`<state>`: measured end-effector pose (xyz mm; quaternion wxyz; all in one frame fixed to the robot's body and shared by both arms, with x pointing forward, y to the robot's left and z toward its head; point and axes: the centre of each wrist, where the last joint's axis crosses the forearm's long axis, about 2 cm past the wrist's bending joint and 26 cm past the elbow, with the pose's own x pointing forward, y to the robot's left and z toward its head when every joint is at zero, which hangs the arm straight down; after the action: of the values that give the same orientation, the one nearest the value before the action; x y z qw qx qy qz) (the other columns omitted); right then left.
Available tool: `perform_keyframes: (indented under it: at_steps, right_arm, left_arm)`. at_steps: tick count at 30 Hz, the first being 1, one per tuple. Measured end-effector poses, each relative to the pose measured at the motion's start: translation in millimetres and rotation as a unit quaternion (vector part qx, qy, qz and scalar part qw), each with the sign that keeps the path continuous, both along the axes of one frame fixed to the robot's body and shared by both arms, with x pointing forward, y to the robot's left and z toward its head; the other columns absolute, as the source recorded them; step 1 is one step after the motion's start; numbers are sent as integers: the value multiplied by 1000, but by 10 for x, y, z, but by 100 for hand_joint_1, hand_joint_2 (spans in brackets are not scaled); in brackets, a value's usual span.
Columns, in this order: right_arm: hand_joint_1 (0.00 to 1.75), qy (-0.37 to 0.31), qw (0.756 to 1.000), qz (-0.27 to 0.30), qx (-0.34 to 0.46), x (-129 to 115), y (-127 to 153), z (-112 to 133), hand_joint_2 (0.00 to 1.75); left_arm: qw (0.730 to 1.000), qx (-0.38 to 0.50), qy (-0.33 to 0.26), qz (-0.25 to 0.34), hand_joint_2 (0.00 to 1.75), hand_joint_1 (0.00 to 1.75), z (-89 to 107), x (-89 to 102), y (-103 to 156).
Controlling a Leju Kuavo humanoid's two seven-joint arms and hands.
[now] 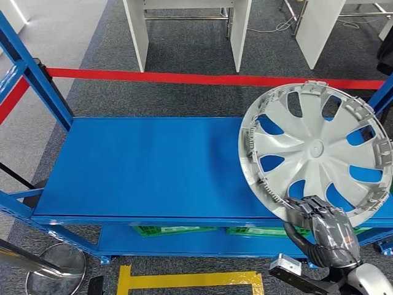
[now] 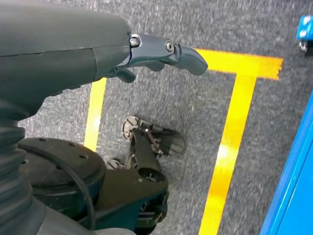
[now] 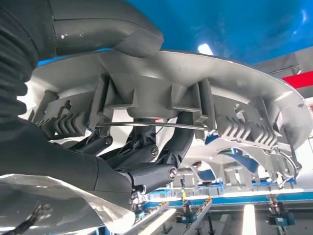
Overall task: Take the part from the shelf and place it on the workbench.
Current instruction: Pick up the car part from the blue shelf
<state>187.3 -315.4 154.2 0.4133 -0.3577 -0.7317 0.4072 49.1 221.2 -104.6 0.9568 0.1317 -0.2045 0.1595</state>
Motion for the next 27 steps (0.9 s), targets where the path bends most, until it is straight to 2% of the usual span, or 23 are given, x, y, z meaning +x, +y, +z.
perform_keyframes:
  at_steps: [27]
  right_arm:
    - [175,34,999,-1,32,-109,-7,-89,175]
  left_arm:
    - [1000,3,3,-1,175,0,-4,38,67]
